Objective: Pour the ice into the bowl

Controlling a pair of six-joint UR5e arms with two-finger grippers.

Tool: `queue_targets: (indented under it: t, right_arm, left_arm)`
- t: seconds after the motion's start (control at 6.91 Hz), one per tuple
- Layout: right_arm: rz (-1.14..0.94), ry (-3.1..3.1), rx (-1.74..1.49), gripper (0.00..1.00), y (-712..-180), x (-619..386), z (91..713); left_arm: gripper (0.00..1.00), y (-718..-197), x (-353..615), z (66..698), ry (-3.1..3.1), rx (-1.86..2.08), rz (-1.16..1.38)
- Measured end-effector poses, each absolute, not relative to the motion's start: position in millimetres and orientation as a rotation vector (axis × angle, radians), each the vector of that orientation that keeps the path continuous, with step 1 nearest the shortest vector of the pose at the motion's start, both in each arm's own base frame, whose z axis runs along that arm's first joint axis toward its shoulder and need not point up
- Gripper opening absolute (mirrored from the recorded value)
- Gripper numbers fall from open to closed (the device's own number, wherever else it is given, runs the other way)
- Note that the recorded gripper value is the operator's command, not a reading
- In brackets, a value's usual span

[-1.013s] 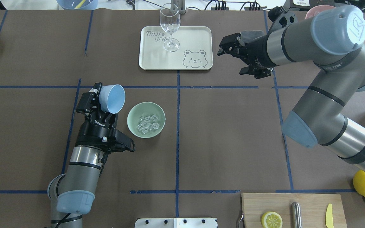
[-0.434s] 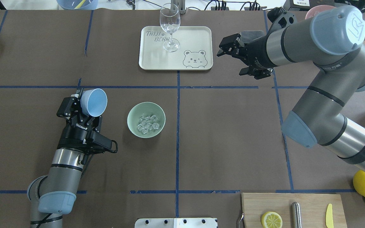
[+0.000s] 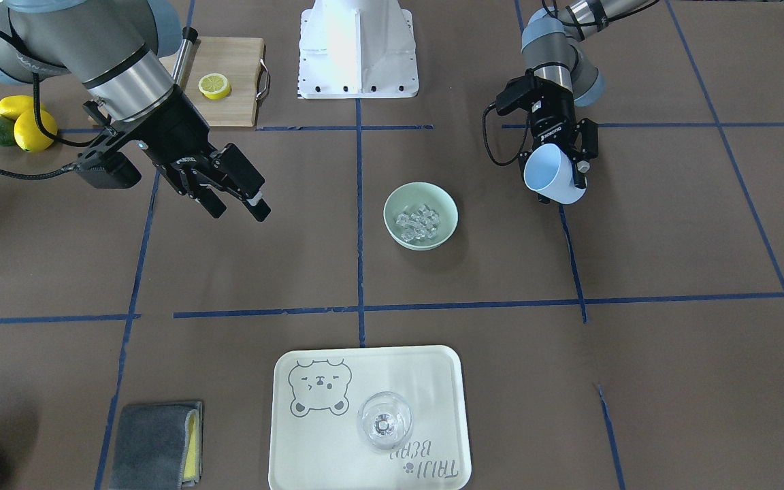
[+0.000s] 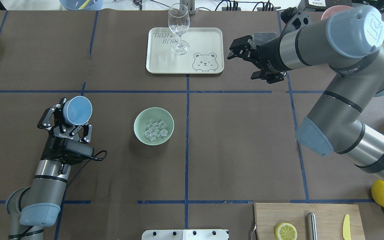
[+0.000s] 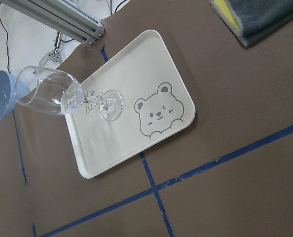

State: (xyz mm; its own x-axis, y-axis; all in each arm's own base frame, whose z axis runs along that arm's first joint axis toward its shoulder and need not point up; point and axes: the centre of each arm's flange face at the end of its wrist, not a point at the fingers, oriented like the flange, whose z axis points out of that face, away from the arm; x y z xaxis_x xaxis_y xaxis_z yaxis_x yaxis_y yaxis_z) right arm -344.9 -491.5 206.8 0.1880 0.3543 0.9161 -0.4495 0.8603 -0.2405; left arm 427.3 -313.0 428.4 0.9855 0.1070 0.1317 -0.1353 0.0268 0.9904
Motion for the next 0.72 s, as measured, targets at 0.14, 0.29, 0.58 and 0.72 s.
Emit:
queue_targets:
  t: [0.14,0.29,0.58,0.72]
  right_arm:
    - [0.565,-1.262,0.089,1.00,-491.1,-345.2,206.1]
    - [0.564,-1.263,0.089,1.00,-490.9,-345.5,205.1]
    - [0.561,-1.264,0.087,1.00,-489.6,-346.9,204.6]
    - [0.559,-1.265,0.086,1.00,-488.9,-348.0,204.2]
  left_arm:
    - [0.00,-311.7,422.8,440.8,0.084,1.517,0.115]
    - [0.00,-309.1,414.7,461.5,0.200,1.484,0.053]
    - [0.00,-305.4,383.1,516.4,0.399,1.368,-0.050]
    - [0.00,-303.7,367.0,536.7,0.477,1.310,-0.120]
